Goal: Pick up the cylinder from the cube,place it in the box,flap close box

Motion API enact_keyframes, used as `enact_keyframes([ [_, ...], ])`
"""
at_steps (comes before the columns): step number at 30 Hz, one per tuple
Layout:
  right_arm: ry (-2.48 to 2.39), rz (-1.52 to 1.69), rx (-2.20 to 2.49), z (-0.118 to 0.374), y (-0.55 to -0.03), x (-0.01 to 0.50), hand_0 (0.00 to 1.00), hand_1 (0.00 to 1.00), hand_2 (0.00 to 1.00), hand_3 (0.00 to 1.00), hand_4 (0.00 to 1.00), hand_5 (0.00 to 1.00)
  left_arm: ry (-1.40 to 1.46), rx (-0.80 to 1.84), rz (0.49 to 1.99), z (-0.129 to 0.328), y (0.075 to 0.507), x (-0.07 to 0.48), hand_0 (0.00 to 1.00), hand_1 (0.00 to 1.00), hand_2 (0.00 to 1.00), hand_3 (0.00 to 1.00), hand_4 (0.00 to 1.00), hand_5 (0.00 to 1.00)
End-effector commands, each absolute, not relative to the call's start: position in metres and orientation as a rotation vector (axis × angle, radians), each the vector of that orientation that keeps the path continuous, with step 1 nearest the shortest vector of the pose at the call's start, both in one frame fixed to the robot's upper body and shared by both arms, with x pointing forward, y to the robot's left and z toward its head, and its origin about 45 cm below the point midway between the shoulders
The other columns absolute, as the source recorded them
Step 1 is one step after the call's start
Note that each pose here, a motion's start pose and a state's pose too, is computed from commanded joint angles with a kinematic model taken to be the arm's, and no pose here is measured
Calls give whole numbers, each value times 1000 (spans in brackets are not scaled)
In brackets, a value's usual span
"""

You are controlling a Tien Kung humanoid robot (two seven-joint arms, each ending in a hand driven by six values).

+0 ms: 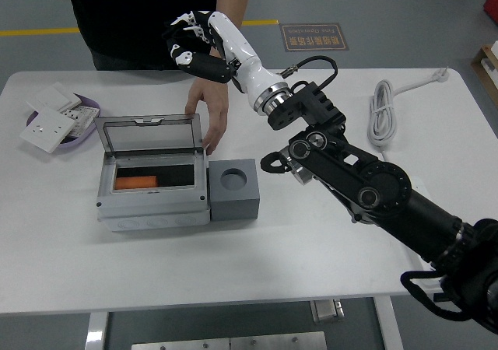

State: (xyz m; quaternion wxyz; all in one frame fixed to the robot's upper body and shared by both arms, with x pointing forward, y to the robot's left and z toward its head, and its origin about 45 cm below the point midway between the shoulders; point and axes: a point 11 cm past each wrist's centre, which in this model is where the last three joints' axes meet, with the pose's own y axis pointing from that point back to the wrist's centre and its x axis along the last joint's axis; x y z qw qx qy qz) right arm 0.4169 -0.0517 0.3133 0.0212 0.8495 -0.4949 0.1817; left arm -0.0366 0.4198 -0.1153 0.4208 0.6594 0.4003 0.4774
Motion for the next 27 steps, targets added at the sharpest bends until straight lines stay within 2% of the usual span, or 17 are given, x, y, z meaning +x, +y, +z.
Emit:
enact_keyframes([
  [2, -1523, 567, 2631, 313, -51, 417, 866, 711, 710, 516, 519, 109, 1003, 1652, 1196, -115, 420, -37, 923, 852, 854, 951, 2, 2],
  [3, -1520, 570, 2629, 313, -51, 417, 875, 715, 726, 648, 522, 126, 1003, 1652, 1196, -115, 420, -36, 923, 852, 854, 951, 2, 2],
  [8, -1516, 584, 2618, 314, -52, 418, 875, 715, 726, 648, 522, 126, 1002, 1652, 1196, -115, 420, -36, 923, 852, 854, 951, 2, 2],
  [9, -1515, 585, 2617, 314, -52, 418, 897, 758, 821, 986, 933, 458, 1002, 1652, 1196, -115, 420, -36, 923, 852, 854, 951, 2, 2],
  [14, -1516, 590, 2611, 314, -53, 419, 897, 758, 821, 986, 933, 458, 1002, 1652, 1196, -115, 420, -36, 923, 852, 854, 951, 2, 2],
  [15, -1517, 591, 2611, 314, -53, 419, 901, 771, 839, 998, 998, 528, 1002, 1652, 1195, -115, 419, -36, 923, 852, 854, 951, 2, 2],
  [26, -1564, 584, 2595, 316, -62, 424, 905, 777, 847, 998, 998, 560, 1004, 1654, 1194, -116, 419, -38, 923, 852, 854, 951, 2, 2],
  [27, -1566, 584, 2595, 317, -63, 424, 905, 778, 849, 998, 998, 601, 1004, 1654, 1194, -115, 419, -38, 923, 852, 854, 951, 2, 2],
])
